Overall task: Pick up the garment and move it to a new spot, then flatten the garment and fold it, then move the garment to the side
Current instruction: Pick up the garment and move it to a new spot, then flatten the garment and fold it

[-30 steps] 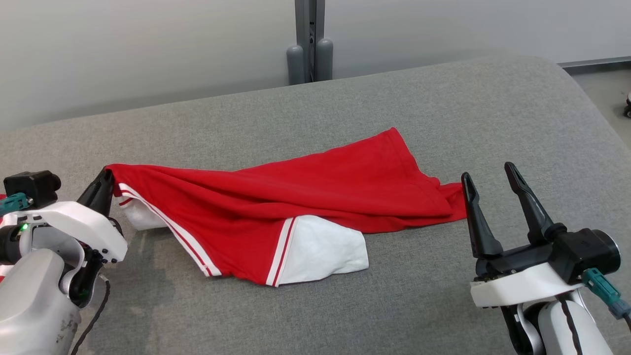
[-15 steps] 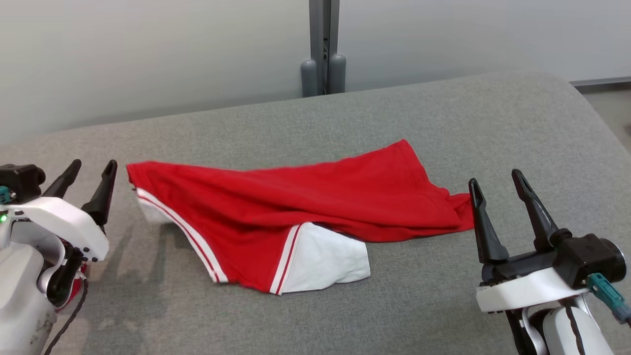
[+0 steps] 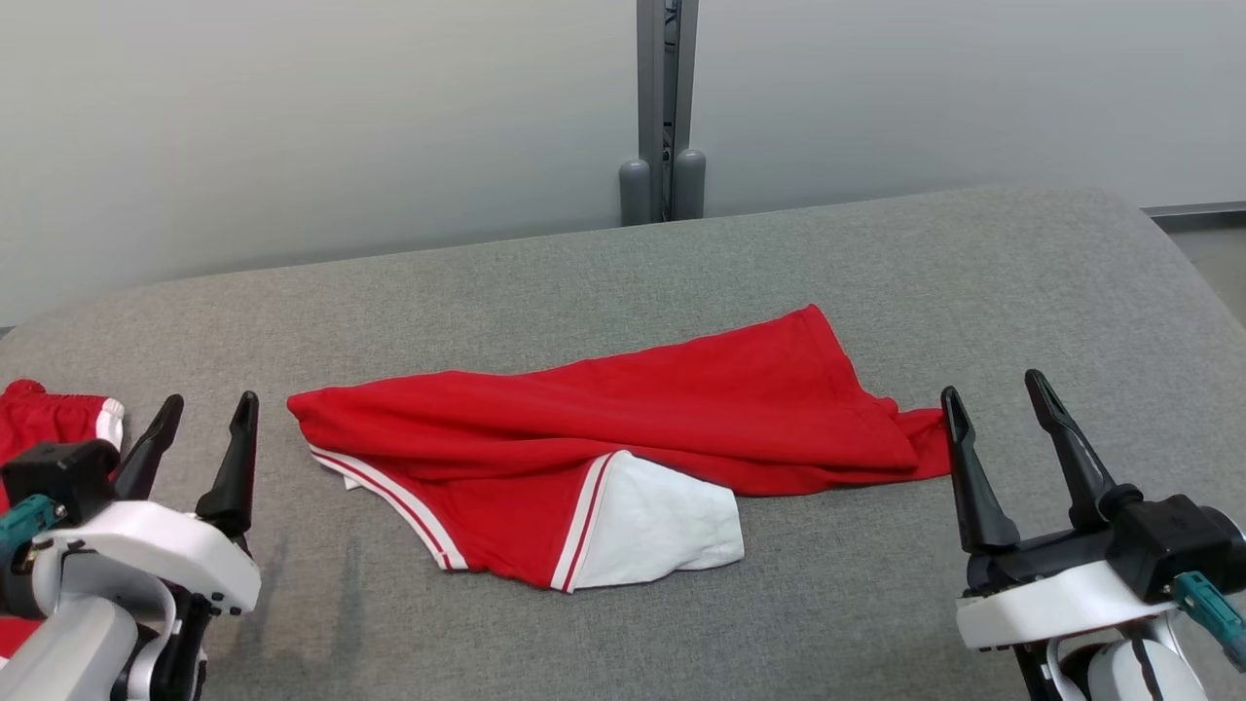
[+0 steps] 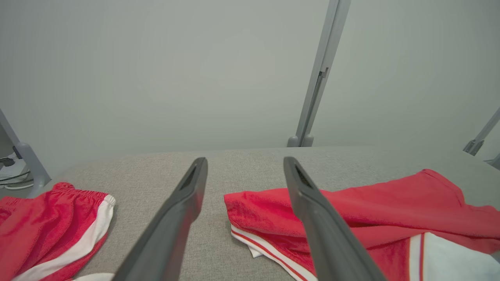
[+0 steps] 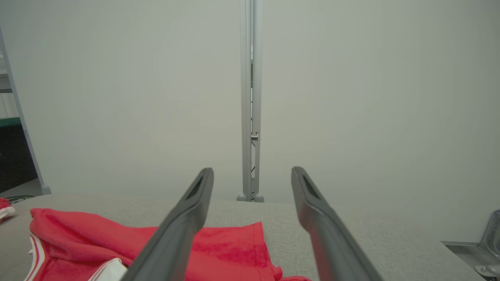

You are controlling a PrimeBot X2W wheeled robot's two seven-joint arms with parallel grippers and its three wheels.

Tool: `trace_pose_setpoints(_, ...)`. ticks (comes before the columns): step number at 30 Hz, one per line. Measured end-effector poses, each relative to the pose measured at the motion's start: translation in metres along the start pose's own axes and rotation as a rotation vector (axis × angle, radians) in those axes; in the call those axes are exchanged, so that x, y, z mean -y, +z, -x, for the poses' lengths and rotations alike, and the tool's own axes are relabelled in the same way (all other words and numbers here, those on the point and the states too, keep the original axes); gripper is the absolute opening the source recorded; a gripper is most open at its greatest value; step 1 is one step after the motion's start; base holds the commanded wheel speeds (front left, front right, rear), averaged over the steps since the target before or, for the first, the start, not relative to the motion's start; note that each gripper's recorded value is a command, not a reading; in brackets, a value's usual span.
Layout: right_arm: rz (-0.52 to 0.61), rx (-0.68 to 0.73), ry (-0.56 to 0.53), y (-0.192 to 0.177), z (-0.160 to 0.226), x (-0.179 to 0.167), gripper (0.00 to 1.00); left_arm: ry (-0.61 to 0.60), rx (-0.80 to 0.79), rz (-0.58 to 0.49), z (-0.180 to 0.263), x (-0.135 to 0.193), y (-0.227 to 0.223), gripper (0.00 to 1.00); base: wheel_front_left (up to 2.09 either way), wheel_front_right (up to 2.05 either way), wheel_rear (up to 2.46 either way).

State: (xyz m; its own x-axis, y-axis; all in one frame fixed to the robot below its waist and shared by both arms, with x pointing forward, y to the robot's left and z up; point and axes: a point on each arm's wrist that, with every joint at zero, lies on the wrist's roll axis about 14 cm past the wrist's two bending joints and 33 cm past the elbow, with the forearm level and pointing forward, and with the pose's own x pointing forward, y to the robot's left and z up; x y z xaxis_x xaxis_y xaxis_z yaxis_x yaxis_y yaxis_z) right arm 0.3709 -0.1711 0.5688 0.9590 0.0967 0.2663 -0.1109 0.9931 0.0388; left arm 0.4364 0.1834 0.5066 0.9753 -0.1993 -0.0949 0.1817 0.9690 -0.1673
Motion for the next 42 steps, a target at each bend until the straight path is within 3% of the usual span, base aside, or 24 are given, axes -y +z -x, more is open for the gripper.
trace_pose_setpoints(7, -0.005, -0.006, -0.013, -0.002, 0.005, 0.003, 1.00, 0.088, 0.196, 0.023, 0.025, 0.010, 0.037, 1.00, 0.00, 0.00, 0.00)
trace_pose_setpoints(15, -0.006, -0.007, -0.043, -0.002, 0.011, 0.011, 1.00, 0.142, 0.199, 0.083, 0.055, 0.026, 0.008, 1.00, 0.00, 0.00, 0.00)
trace_pose_setpoints(28, -0.012, -0.004, -0.040, -0.001, 0.011, 0.009, 1.00, 0.108, 0.209, 0.087, 0.056, 0.035, -0.002, 1.00, 0.00, 0.00, 0.00)
trace_pose_setpoints(37, 0.009, 0.016, -0.062, 0.006, 0.009, 0.018, 1.00, -0.157, -0.001, 0.115, 0.044, 0.114, -0.052, 1.00, 0.00, 0.00, 0.00)
trace_pose_setpoints(42, 0.029, 0.034, -0.082, 0.012, 0.005, 0.027, 1.00, -0.330, -0.175, 0.028, 0.036, 0.163, -0.089, 1.00, 0.00, 0.00, 0.00)
